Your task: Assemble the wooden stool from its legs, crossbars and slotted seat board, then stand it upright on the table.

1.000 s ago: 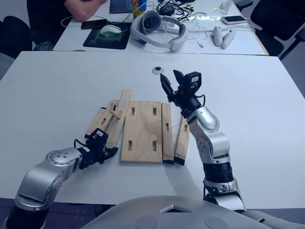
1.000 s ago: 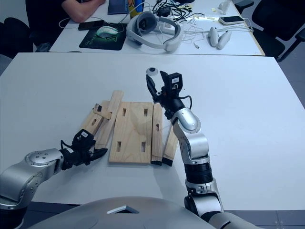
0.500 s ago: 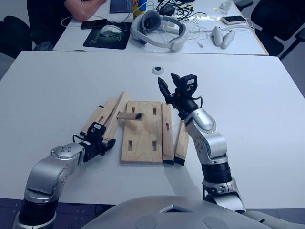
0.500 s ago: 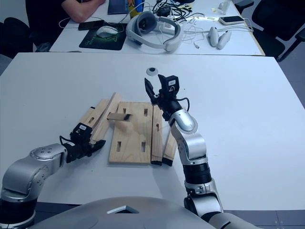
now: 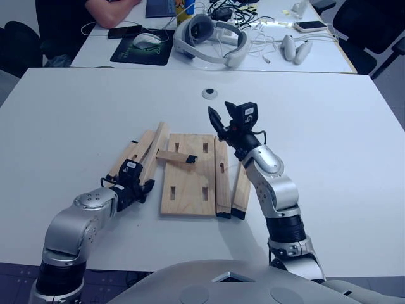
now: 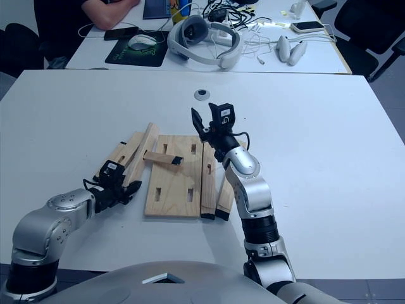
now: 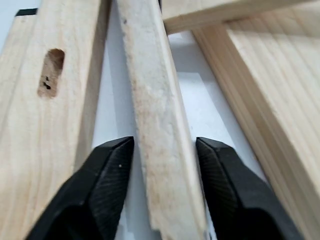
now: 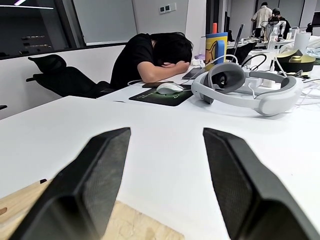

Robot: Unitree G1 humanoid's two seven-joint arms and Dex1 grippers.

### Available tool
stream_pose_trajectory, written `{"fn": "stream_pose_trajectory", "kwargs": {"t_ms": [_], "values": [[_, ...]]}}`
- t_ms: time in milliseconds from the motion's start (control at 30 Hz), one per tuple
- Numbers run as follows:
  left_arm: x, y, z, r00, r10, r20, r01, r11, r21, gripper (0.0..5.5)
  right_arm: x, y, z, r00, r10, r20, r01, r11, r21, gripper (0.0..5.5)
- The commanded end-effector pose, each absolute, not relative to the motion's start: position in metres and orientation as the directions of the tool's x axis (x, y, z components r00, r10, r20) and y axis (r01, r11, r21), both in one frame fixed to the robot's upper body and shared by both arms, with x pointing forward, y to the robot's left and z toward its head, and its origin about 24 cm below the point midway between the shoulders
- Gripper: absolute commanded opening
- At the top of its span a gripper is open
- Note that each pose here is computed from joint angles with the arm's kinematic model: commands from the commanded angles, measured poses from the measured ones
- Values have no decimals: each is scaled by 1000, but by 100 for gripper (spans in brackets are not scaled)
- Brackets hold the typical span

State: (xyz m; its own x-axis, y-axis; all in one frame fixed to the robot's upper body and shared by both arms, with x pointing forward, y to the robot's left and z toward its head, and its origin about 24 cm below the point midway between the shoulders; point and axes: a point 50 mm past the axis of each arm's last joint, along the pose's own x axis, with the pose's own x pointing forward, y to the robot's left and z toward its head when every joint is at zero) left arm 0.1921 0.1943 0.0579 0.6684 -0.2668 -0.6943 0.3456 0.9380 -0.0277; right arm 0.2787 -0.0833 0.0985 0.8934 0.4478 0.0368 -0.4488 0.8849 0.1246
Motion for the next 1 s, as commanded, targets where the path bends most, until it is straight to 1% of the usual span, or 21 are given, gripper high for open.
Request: {"fn": "stream_pose_trajectory", "kwargs": {"t_ms": [33, 133, 200, 433, 633, 767, 800, 867, 933, 1000], "values": [[194, 196, 53, 650, -292, -701, 316, 944, -100, 157, 281, -80, 95, 888, 460, 24, -459, 880, 121, 269], [198, 195, 54, 655, -322, -683, 317, 938, -139, 119, 281, -80, 94, 887, 461, 22, -460, 880, 122, 269], [199, 194, 54, 659, -339, -671, 317, 935, -160, 107, 282, -80, 93, 886, 464, 20, -462, 877, 127, 269], [202, 193, 53, 678, -385, -626, 292, 923, -251, 107, 284, -84, 92, 889, 457, 24, -455, 876, 161, 269], [213, 191, 58, 713, -442, -544, 261, 888, -380, 106, 292, -99, 96, 915, 401, 49, -400, 883, 244, 269], [219, 196, 58, 731, -457, -506, 229, 864, -449, 106, 296, -109, 95, 924, 380, 34, -374, 886, 274, 269], [220, 197, 59, 737, -467, -488, 228, 853, -470, 106, 297, -111, 93, 921, 388, 21, -378, 882, 282, 269], [229, 199, 67, 765, -522, -376, 262, 787, -559, 106, 299, -119, 87, 926, 378, -15, -358, 889, 285, 269], [237, 200, 77, 760, -583, -289, 335, 731, -595, 106, 300, -129, 85, 926, 376, -18, -353, 884, 307, 269], [244, 202, 85, 737, -639, -219, 398, 673, -624, 106, 302, -136, 88, 918, 396, 4, -375, 867, 328, 269]]}}
